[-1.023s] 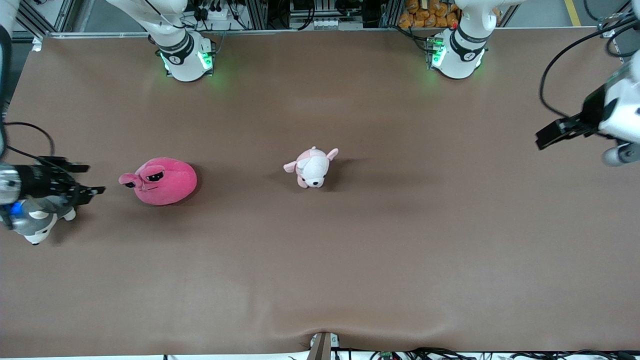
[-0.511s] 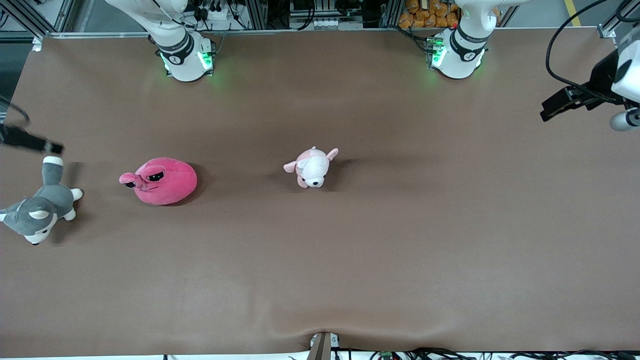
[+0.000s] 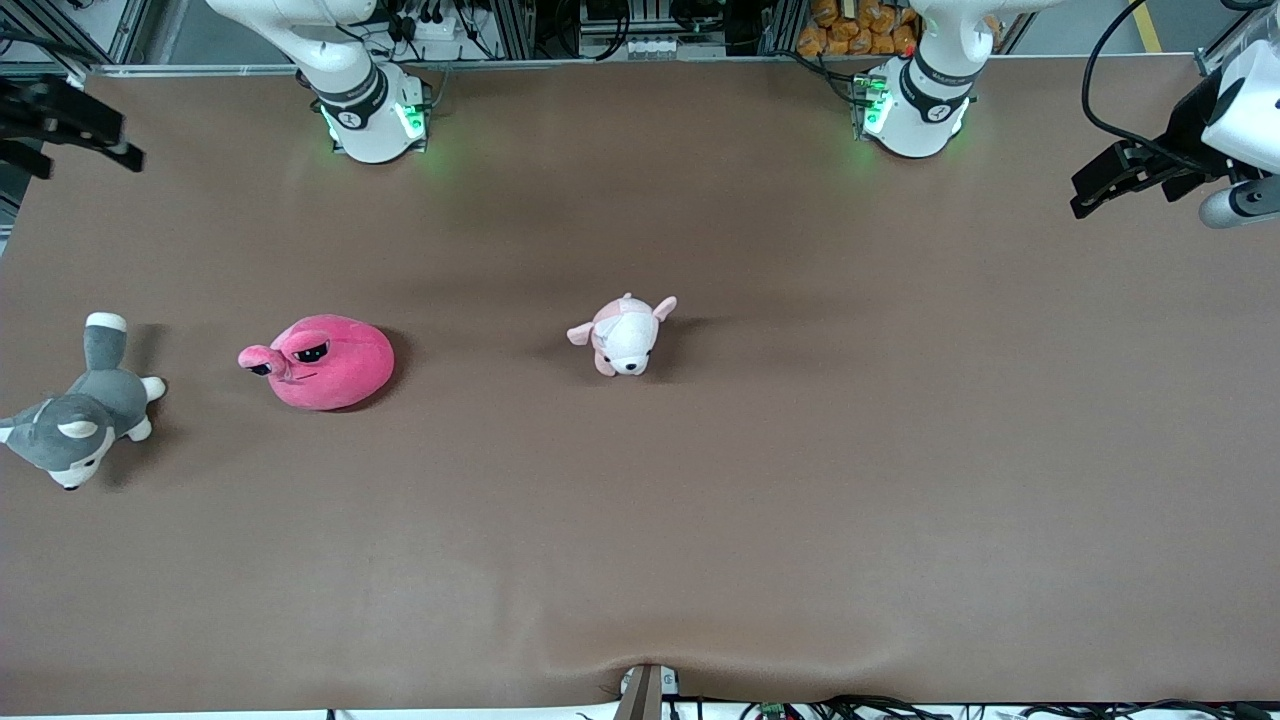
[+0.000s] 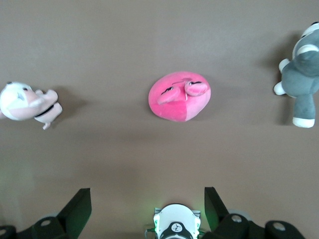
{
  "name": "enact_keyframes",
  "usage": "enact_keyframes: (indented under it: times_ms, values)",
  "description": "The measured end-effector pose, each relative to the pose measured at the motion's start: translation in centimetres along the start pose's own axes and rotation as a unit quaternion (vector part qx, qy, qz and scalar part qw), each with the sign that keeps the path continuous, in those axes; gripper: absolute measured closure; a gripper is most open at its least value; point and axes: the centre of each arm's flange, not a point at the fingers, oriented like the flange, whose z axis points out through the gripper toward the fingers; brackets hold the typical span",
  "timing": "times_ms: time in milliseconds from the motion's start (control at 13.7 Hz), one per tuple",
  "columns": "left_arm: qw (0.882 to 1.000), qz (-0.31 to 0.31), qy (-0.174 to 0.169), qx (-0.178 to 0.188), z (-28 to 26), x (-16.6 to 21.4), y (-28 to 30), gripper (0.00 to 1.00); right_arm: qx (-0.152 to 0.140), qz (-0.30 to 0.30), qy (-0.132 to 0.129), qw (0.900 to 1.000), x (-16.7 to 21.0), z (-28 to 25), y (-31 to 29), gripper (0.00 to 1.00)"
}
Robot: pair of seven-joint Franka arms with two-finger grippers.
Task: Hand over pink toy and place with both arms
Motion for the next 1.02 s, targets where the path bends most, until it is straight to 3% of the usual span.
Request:
enact_keyframes:
  times_ms: [219,292,584,1023]
  values:
    - [1.0,0.007,-0.004,0.001,0.1,-0.1,-0.1,0.0,-0.078,-0.028,0.01,0.997,0.1,0.5,-3.3,0.0]
    - [1.0,0.007,-0.007,0.002,0.0,-0.3,-0.1,0.0,-0.088,-0.03,0.016,0.996,0.0,0.1,-3.7,0.0]
    - [1.0,0.01,-0.013,-0.011,-0.6,-1.2,0.1,0.0,-0.045,0.001,0.021,0.999,0.2,-0.9,2.1,0.0]
    - [0.999,0.031,-0.017,-0.011,-0.8,-1.7,0.1,0.0,-0.038,-0.04,0.019,0.998,0.1,-0.9,3.0,0.0]
